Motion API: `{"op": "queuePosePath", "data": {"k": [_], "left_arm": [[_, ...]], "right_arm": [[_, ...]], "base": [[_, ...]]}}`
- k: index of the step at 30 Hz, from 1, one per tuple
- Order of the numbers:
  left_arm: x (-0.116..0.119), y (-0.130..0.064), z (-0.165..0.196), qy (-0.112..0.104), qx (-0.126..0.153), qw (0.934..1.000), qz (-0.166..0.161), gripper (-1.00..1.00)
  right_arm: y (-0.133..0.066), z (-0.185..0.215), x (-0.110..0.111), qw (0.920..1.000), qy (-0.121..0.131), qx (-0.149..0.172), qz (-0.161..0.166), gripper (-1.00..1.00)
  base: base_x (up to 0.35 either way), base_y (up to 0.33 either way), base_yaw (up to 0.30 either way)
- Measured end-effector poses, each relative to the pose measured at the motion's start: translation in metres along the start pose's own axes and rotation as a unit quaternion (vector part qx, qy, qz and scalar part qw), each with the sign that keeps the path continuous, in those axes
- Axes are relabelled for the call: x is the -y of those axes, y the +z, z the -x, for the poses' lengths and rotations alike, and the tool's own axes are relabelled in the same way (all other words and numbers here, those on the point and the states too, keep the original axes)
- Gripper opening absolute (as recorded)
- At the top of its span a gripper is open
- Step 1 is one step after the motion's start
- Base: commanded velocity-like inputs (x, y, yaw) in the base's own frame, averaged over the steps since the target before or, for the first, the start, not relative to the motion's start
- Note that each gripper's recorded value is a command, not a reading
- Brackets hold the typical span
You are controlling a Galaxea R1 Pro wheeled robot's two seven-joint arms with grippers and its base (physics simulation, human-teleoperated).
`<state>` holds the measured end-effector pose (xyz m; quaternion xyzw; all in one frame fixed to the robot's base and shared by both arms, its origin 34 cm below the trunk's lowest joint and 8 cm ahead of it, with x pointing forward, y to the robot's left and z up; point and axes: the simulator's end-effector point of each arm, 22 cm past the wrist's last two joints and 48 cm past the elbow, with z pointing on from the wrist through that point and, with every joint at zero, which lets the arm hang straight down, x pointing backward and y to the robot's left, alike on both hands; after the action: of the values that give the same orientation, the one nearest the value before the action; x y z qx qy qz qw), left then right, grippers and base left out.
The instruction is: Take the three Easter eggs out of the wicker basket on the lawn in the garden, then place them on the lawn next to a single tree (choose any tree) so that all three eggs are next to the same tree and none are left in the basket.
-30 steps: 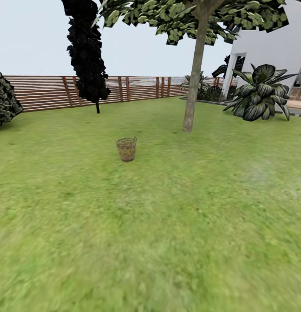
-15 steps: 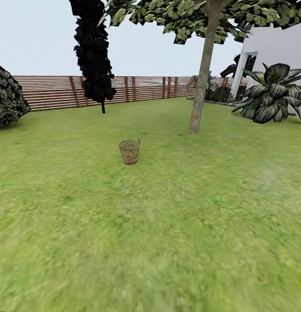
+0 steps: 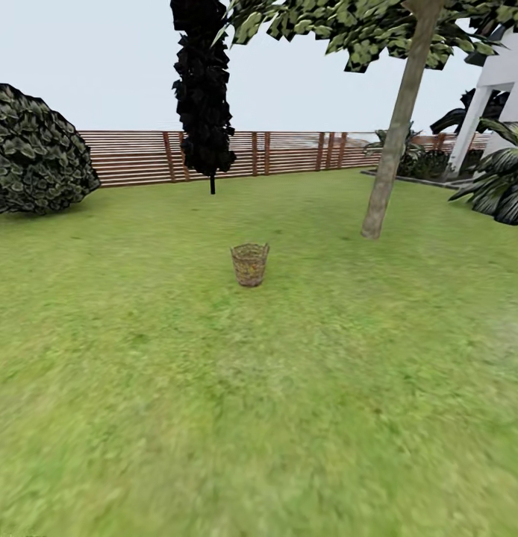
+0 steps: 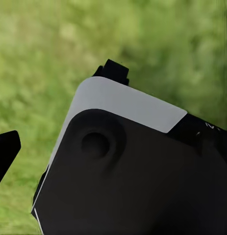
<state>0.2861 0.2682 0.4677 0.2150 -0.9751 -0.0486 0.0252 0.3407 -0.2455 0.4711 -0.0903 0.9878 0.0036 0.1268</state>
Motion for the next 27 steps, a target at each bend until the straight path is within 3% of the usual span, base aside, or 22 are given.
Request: {"op": "queuePosePath", "data": {"k": [16,27], "left_arm": [[-0.0022,0.0002,0.0007,-0.001,0.0,1.0,0.002,1.0],[-0.0034,0.0002,0.0014,-0.001,0.001,1.0,0.003,1.0]], "right_arm": [[0.0,0.0,0.0,1.0,0.001,0.0,0.0,1.0],[-0.0001,-0.0003,0.0013,1.0,0.0,0.0,-0.001,1.0]], "base": [[0.303,-0.185,0.289],[0.322,-0.023,0.036]]}}
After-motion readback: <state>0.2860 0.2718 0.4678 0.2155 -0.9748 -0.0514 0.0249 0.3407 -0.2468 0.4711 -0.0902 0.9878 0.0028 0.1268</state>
